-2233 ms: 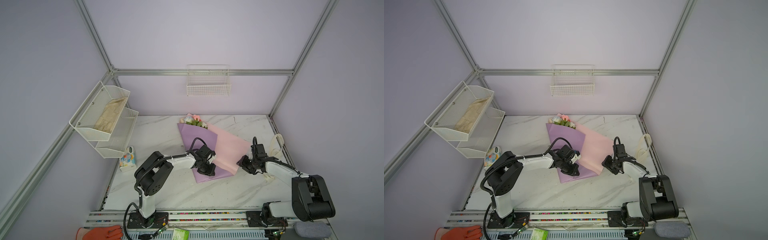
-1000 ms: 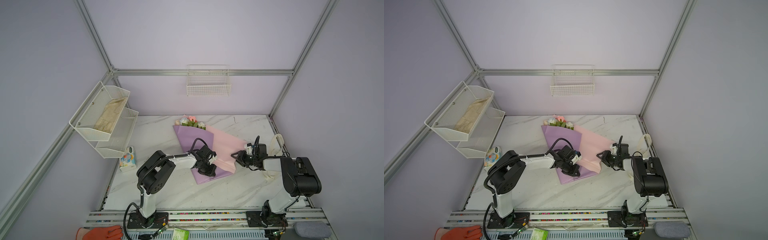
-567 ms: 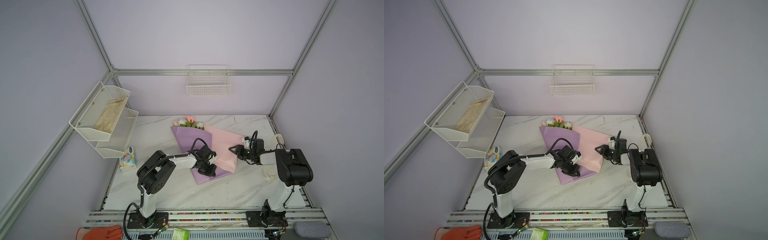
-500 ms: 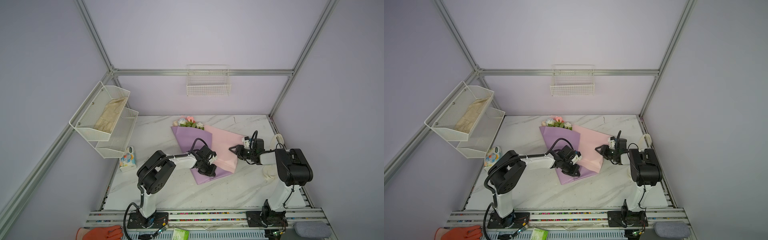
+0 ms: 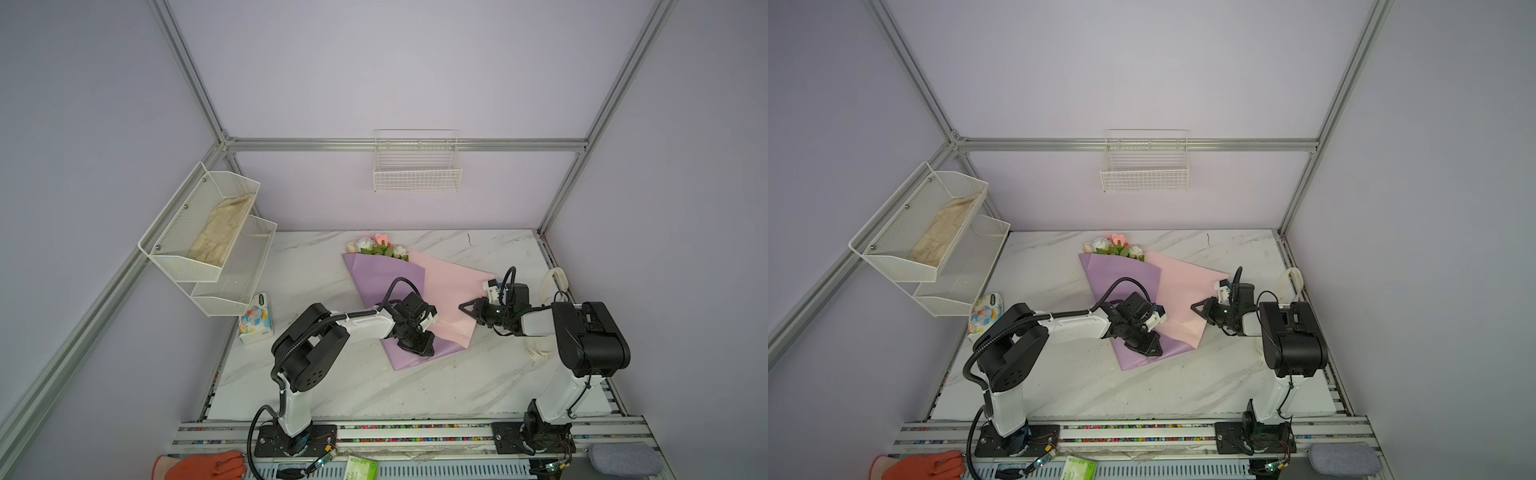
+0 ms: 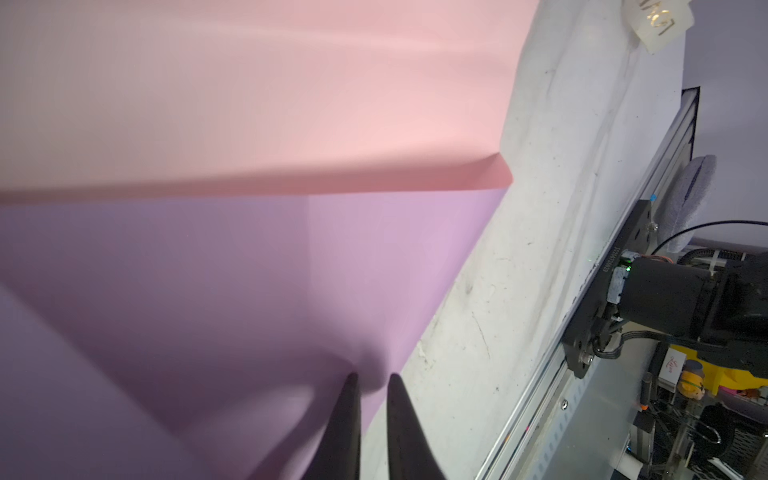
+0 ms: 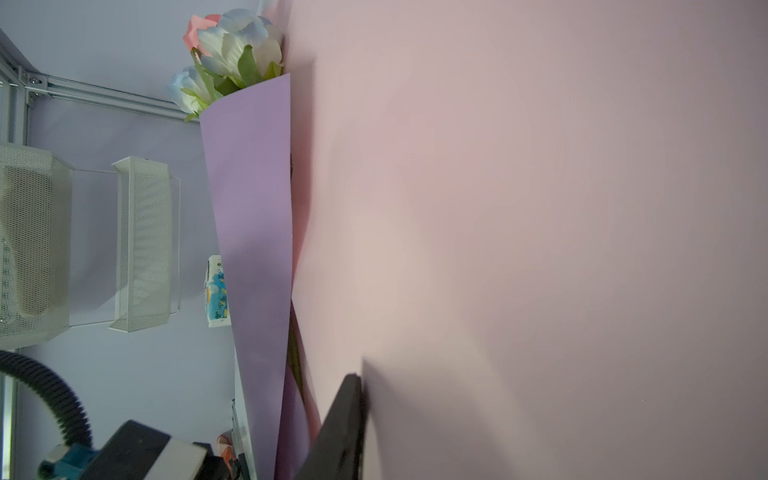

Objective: Tie the bouquet of fake flowers

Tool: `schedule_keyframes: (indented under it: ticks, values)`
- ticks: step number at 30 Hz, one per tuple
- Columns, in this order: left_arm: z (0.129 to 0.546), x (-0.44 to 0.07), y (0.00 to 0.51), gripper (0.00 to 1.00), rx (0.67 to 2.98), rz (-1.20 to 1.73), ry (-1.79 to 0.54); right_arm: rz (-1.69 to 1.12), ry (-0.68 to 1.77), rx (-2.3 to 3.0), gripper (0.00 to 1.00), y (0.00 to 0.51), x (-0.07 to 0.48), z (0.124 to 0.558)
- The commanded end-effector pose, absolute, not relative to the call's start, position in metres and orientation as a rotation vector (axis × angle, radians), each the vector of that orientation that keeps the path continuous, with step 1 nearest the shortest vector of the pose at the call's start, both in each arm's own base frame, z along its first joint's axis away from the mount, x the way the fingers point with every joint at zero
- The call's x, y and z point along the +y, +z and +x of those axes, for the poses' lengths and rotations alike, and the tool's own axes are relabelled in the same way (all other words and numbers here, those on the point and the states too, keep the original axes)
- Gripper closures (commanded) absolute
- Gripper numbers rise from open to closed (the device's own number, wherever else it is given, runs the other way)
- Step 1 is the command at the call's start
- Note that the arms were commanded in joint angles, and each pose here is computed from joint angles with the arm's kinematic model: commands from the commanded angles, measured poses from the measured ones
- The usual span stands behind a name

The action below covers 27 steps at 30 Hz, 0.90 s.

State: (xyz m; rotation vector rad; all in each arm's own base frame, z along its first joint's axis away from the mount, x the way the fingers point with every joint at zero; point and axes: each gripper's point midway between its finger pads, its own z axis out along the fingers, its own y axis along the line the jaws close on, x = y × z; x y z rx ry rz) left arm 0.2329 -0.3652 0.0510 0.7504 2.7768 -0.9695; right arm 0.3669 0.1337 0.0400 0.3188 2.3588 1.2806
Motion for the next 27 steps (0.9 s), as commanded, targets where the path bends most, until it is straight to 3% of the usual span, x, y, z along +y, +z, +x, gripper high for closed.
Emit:
schedule_keyframes:
  ticks: [1,10,19,27]
  values:
    - [0.243,-0.378,0.096,0.84,2.644,0.782,-1.007,0.274,1.281,2.34,0.83,0.05,0.134,0.37]
    - [0.219,-0.38,0.081,0.86,2.694,0.852,-0.993,0.267,1.255,2.354,0.85,0.053,0.133,0.37]
    - [0.238,-0.372,0.049,0.9,2.753,0.786,-0.781,0.254,1.258,2.348,0.87,0.06,0.133,0.368]
    - [0.238,-0.366,0.032,0.93,2.782,0.751,-0.739,0.225,1.3,2.316,0.86,0.071,0.137,0.365]
